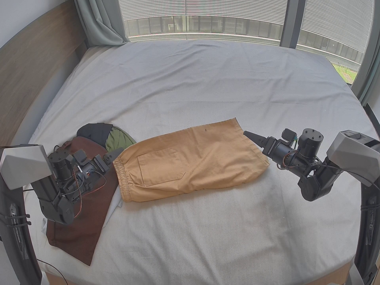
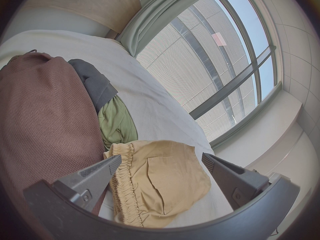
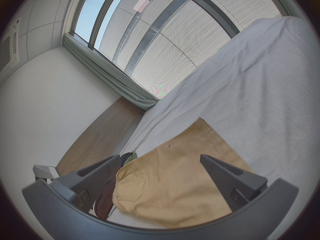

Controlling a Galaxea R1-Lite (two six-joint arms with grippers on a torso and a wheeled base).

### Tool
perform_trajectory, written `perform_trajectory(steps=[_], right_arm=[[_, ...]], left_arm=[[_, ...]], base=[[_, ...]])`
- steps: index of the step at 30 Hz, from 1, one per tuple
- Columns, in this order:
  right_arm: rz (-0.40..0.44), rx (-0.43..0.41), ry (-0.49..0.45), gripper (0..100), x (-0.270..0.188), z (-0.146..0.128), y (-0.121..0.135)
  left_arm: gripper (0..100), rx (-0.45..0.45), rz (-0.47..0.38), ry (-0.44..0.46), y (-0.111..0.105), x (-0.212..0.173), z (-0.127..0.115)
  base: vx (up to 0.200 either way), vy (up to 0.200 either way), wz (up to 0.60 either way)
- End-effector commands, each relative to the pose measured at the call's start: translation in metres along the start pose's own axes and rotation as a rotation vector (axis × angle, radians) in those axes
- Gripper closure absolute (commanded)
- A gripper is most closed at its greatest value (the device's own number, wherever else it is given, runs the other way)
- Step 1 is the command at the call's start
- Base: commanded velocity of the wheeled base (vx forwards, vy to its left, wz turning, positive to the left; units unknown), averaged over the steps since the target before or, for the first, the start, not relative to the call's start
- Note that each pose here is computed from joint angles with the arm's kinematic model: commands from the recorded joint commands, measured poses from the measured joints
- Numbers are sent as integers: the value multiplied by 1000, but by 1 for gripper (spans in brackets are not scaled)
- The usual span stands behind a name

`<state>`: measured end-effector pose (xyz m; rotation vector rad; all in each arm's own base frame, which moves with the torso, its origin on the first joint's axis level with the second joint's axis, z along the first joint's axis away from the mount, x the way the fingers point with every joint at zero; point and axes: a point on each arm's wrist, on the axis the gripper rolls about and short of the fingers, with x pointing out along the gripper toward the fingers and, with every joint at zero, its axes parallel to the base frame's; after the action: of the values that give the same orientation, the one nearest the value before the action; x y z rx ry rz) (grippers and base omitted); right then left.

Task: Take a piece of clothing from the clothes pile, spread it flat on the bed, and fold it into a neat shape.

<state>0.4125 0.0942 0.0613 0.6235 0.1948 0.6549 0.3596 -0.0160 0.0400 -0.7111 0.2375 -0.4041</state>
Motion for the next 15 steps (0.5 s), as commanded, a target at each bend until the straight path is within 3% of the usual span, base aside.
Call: perform_trajectory(steps=[1, 15], right_arm=[[-7, 41, 17, 0, -24, -20, 5], [-29, 69, 47, 0, -31, -34, 1]], left_arm=[[0, 8, -11, -5, -6, -3, 3], [0, 11, -10, 13, -9, -7, -1]], base=[[0, 0, 0], [0, 0, 0]])
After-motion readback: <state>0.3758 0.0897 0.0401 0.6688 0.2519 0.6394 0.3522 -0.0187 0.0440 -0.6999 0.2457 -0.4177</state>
